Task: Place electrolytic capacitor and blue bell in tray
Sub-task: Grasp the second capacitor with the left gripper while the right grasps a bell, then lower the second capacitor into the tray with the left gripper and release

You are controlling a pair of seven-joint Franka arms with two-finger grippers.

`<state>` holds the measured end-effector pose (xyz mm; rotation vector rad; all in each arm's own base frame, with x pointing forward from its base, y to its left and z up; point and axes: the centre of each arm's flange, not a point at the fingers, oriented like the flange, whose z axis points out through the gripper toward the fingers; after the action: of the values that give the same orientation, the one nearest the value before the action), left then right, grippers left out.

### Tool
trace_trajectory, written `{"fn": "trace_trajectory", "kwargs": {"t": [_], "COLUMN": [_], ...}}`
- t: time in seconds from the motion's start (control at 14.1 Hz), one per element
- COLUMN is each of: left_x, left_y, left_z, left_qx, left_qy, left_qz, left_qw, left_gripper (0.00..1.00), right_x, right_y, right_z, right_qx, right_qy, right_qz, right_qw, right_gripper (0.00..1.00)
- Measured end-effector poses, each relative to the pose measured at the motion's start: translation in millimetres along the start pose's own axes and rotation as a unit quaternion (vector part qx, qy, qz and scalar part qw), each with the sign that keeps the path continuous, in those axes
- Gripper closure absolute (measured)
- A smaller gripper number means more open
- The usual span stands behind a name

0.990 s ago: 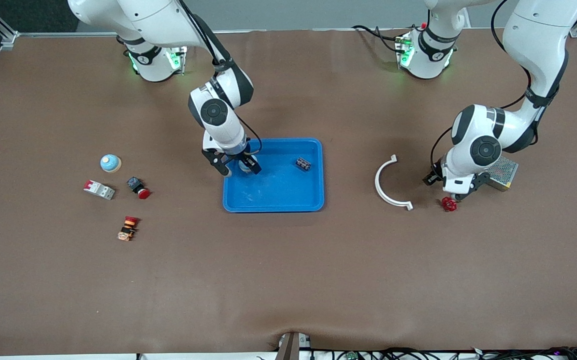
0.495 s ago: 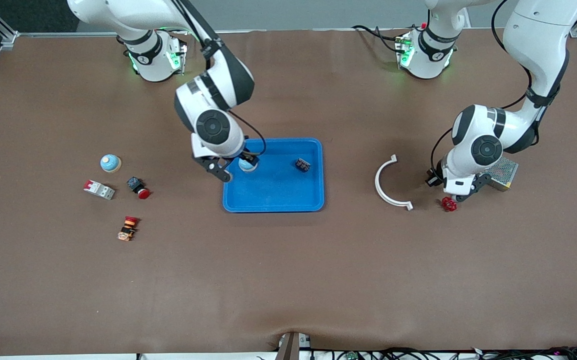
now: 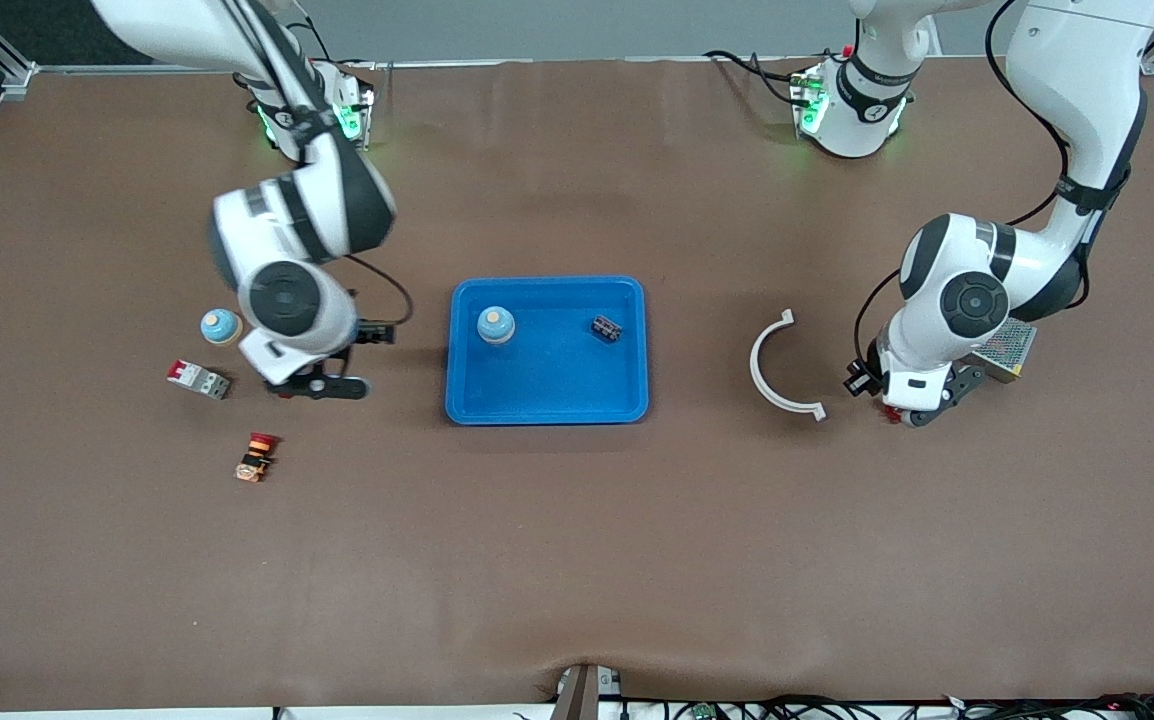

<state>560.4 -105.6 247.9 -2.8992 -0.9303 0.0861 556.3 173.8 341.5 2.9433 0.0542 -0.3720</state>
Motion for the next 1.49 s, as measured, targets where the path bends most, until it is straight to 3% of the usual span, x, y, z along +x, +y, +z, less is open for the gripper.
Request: {"fn": "trace_trajectory", "kwargs": {"t": [0.28,0.78,1.2,1.49], "left_x": [-17,-76,-163,-212], "left_y": [45,148,229,251], "left_z": [-43,-54,-39,-27], "left_qx": [-0.009,-0.042,-0.055,-0.049], "left_qy": [0.013,0.008,-0.015,-0.022], "left_qz": [-0.023,-0.106,-0.183,-0.209], "left_qw": [1.000,0.994,0.982,0.976], "left_gripper": [0.69,0.69,0.69,0.69], "right_x": [-24,-75,-100,-109], "right_y": [113,192,267,274], "right_z": [42,147,181,209], "right_qx": [0.029,0.031,0.027,0.033], "right_qy": [0.051,0.115,0.143,0.142], "right_qz": [-0.084,-0.133,-0.141,-0.126], "right_qw": [0.995,0.984,0.979,0.981], "right_gripper": [0.00,0.00,0.00,0.00]}}
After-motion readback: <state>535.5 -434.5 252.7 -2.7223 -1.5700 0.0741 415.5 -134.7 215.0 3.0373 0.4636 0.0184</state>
